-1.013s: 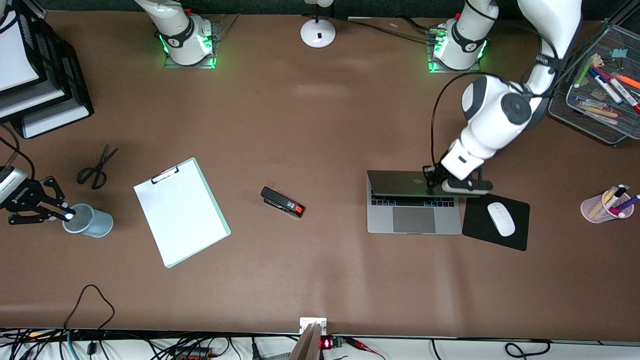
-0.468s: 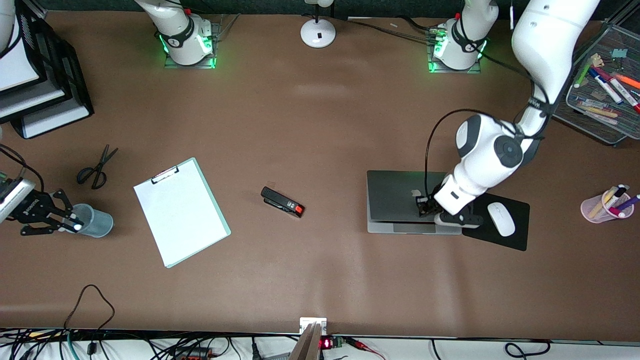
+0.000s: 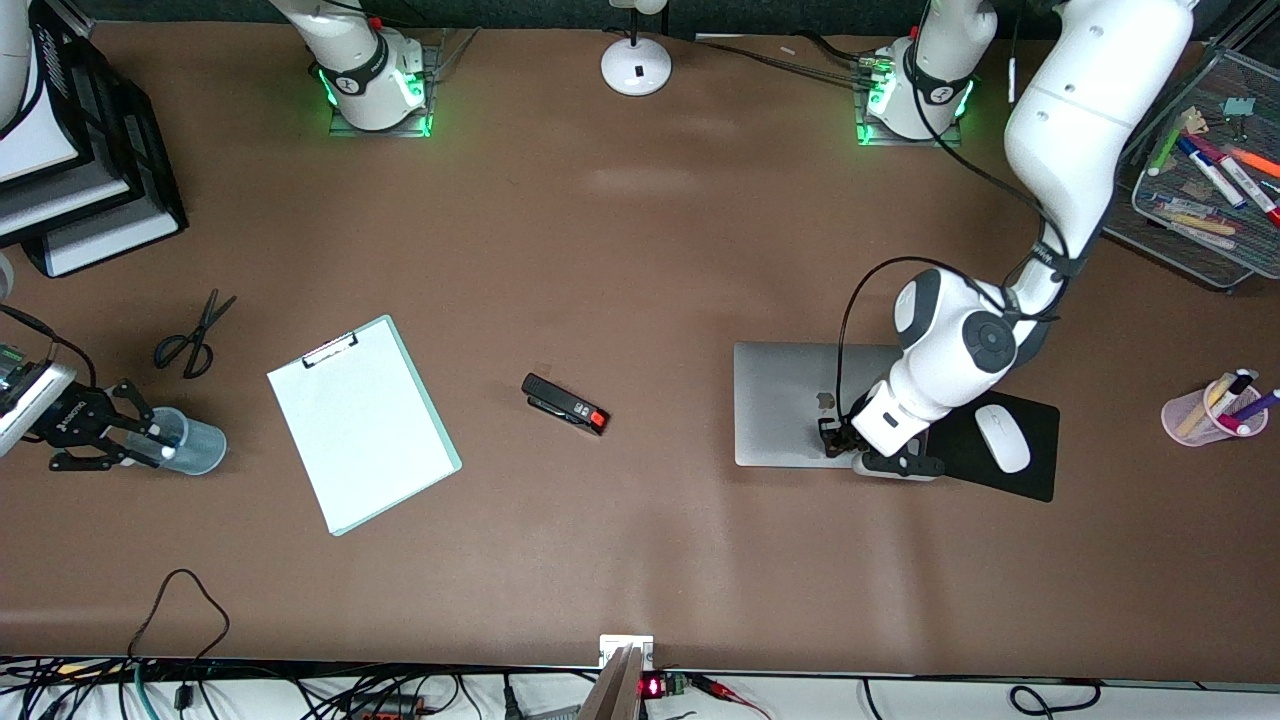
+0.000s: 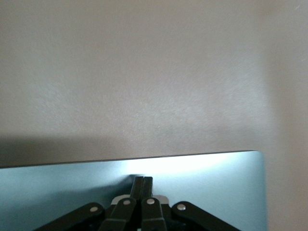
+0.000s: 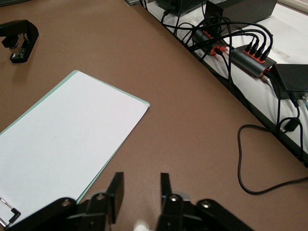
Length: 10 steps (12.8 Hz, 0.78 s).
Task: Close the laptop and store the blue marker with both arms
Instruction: 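Push the laptop lid down with the left gripper while the right gripper drops the marker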
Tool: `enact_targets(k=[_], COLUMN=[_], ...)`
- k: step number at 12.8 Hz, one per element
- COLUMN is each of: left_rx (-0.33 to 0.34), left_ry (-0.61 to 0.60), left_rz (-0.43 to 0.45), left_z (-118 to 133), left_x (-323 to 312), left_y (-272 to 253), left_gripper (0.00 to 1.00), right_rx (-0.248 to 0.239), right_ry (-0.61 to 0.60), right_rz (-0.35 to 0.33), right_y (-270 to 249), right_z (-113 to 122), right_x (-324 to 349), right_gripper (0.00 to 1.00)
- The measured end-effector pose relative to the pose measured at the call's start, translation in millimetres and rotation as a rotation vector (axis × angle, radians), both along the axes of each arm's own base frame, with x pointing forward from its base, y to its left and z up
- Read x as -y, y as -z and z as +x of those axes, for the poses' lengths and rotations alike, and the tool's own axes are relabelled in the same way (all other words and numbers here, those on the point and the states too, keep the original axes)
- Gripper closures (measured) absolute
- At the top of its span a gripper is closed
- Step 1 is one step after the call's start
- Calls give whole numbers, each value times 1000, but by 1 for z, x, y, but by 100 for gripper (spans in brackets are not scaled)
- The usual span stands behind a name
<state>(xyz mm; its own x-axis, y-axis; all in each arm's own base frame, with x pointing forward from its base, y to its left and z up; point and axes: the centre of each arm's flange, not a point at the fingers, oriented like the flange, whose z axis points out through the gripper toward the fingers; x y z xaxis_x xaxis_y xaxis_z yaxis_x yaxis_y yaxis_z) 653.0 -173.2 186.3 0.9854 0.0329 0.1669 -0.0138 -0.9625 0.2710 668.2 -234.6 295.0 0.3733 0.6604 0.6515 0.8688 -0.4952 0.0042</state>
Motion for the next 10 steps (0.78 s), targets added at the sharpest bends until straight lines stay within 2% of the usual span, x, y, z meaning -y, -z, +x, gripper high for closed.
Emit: enact_targets(k=[2, 5, 8, 10], left_rx=[8, 14, 29, -29], left_ry=[1, 6, 13, 49], left_rz=[3, 13, 36, 90], left_z=[2, 3, 12, 29], left_x=[2, 4, -5, -14], left_y=[5, 4, -6, -53], left_gripper=[99, 99, 99, 99], right_rx=[-26, -146, -276, -341], right_ry=[34, 125, 242, 313], right_rz=[20, 37, -53, -127], right_y=[-3, -19, -66, -104], right_z=[0, 3, 9, 8], right_x=[3, -6, -32, -54], right_gripper=[32, 1, 0, 0])
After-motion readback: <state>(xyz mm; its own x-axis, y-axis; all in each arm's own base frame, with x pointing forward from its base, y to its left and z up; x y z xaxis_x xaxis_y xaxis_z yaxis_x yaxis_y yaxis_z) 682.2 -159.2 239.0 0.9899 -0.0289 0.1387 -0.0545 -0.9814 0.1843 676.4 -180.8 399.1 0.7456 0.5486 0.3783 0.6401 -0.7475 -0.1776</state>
